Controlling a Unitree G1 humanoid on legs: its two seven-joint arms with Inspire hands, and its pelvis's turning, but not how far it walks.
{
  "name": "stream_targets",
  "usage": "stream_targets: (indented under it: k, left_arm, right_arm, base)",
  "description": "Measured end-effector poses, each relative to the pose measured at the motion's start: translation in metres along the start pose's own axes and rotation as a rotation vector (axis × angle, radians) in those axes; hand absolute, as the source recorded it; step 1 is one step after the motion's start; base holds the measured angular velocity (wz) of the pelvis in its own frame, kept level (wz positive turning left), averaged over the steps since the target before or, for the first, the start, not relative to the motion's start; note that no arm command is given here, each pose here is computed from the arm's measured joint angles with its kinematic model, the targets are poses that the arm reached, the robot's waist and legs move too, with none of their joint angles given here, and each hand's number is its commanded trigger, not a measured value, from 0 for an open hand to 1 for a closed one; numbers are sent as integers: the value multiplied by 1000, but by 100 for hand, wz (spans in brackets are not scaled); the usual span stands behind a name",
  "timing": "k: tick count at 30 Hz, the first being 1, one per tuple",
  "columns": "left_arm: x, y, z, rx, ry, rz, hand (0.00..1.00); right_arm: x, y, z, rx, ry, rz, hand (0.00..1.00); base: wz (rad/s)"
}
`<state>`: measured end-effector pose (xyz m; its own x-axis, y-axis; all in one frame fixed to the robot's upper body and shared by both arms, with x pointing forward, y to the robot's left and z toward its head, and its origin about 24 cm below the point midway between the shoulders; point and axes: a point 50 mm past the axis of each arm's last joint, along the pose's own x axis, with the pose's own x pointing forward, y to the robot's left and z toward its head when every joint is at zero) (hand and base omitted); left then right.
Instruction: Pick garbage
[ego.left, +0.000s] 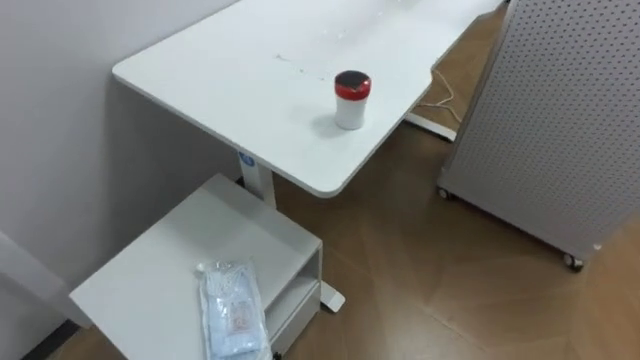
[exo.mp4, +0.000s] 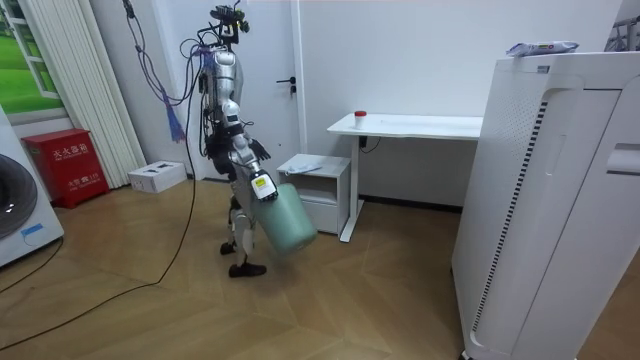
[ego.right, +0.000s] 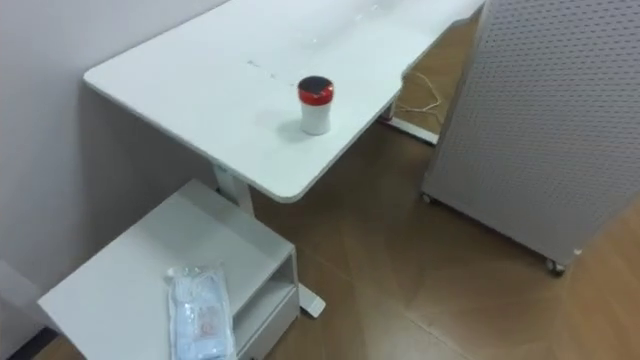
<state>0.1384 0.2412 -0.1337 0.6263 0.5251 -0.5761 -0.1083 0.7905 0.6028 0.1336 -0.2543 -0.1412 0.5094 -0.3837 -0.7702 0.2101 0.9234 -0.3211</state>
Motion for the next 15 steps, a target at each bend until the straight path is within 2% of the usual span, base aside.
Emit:
stream_targets:
  k: [5, 15]
  left_arm:
    - [7, 4, 19, -18, -49, 60, 0]
    - [14, -3, 89, -4, -290, 179, 0]
  right_arm:
    - [5, 2, 24, 28, -54, -11, 100]
    - [10, 13, 74, 96, -176, 0, 100]
  base:
    - [3]
    - [0]
